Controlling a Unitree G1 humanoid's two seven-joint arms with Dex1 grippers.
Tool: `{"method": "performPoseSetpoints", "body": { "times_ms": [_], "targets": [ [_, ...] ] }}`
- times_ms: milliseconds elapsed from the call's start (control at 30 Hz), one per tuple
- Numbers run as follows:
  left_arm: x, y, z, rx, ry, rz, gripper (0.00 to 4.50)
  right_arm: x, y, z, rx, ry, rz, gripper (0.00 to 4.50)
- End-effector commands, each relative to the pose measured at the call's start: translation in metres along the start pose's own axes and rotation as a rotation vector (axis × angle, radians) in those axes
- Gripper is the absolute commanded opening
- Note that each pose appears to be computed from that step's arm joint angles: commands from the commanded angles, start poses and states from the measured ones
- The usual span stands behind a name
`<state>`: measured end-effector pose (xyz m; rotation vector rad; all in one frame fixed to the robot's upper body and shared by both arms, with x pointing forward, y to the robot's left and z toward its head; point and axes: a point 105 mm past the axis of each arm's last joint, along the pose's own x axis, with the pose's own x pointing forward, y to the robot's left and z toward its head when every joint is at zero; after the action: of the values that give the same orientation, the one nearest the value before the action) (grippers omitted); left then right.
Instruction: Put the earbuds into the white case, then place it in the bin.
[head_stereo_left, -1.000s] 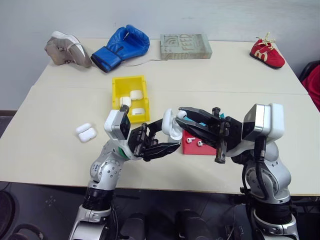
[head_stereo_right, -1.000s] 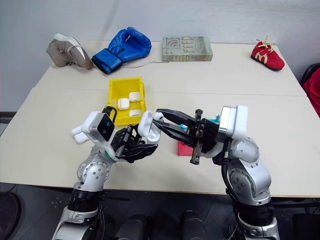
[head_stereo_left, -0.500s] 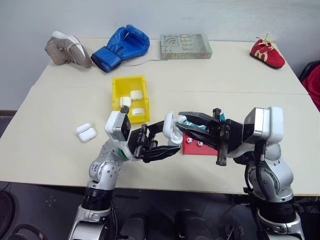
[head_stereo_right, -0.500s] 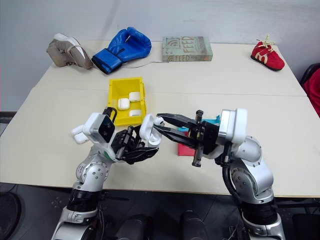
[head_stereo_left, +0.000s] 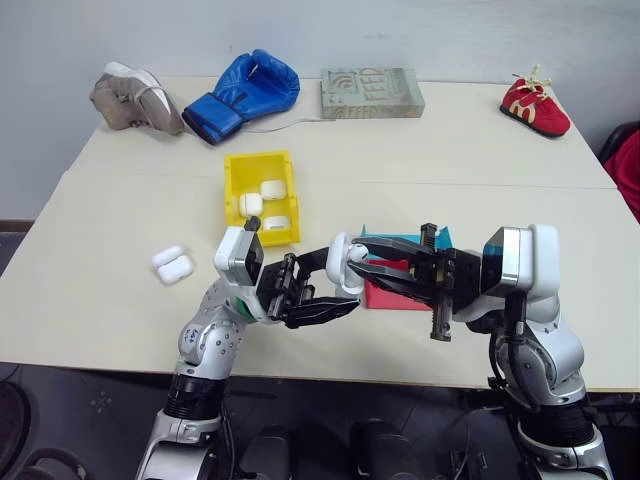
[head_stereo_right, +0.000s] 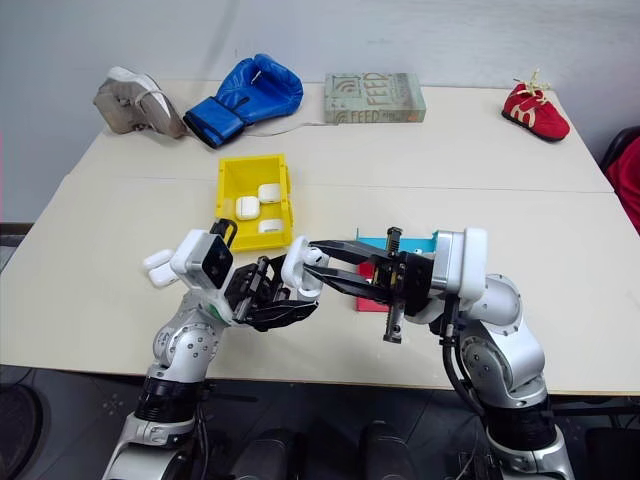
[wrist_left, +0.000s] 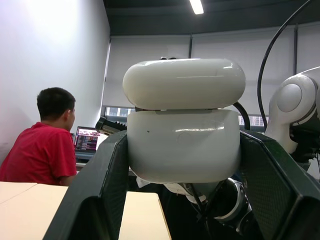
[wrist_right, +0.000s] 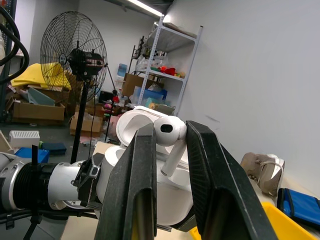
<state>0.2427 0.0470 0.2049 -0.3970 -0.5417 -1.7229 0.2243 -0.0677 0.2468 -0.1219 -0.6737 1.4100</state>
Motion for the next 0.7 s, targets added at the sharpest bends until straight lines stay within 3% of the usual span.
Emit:
{"method": "performPoseSetpoints", "body": {
  "times_ms": [33, 400, 700],
  "targets": [
    [0.015, -0.009, 0.003, 0.042, -0.007, -0.085, 2.78, 0.002, 0.009, -0.017, 0.061, 0.072, 0.039, 0.43],
    [0.01, -0.01, -0.003, 0.058, 0.016, -0.093, 2.78, -0.002, -0.004, -0.016, 0.095, 0.109, -0.004, 0.43],
    [0.015, -0.005, 0.001, 0.094, -0.022, -0.074, 2.78, -0.002, 0.005, -0.021, 0.124, 0.141, 0.046, 0.43]
  ]
}}
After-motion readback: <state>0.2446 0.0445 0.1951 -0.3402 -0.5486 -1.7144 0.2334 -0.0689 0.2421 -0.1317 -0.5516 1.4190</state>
